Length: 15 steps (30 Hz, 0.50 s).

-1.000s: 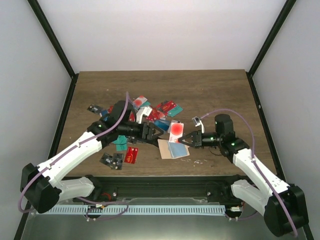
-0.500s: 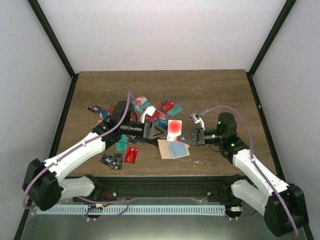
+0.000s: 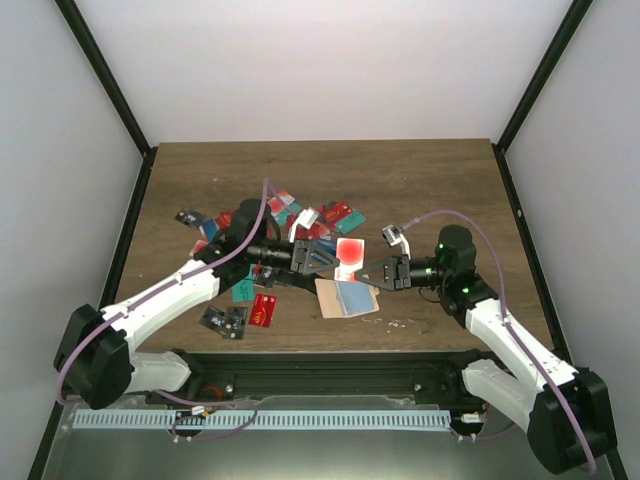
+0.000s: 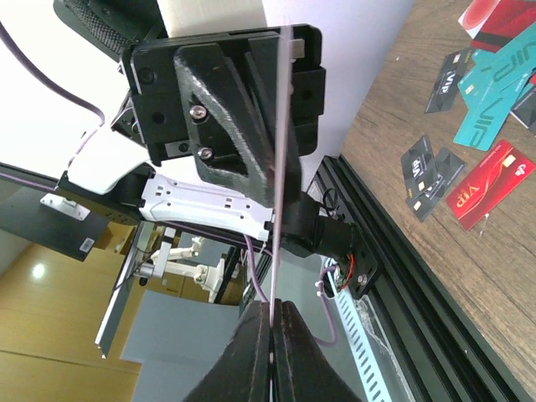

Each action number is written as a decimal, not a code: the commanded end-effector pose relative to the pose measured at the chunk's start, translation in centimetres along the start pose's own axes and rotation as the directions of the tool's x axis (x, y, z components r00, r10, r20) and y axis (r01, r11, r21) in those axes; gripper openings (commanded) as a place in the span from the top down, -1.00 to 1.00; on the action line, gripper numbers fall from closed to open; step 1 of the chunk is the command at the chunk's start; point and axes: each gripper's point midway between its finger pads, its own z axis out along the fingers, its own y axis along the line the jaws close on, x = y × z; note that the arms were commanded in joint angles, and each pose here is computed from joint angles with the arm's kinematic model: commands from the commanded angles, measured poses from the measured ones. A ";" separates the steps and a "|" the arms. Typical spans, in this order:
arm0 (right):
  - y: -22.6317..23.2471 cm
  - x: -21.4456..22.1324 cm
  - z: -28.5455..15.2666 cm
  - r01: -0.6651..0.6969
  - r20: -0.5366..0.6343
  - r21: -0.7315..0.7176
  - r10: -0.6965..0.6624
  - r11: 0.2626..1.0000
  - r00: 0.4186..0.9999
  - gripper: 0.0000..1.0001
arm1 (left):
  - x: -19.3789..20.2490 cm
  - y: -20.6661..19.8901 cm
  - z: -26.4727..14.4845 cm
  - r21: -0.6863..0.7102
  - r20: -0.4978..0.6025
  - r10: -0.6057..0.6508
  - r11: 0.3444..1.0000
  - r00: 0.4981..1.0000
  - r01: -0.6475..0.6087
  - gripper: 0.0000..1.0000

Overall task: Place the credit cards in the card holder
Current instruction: Insert the credit card into the card holder.

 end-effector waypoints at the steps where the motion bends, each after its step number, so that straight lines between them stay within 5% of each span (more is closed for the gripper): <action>1: 0.7 -0.1 -0.2 0.031 0.005 -0.012 -0.031 0.999 1.000 0.99 | -0.8 -0.8 0.3 0.039 0.005 0.028 0.999 1.000 -0.028 0.92; 3: 0.2 -0.2 -0.2 0.009 0.012 0.005 -0.009 1.000 1.000 0.92 | -1.0 -0.8 0.3 0.041 0.015 0.023 0.999 1.000 -0.024 0.92; 6: -1.1 -0.4 -0.2 -0.026 0.021 0.058 0.025 0.998 0.999 0.08 | -0.7 0.5 0.4 -0.012 0.010 -0.025 1.000 1.000 0.025 0.92; 15: -6.5 -1.4 -1.4 -0.092 0.128 0.346 0.050 0.934 0.991 -0.24 | 3.8 5.5 -0.4 -0.209 -0.073 -0.157 0.968 0.985 0.139 0.92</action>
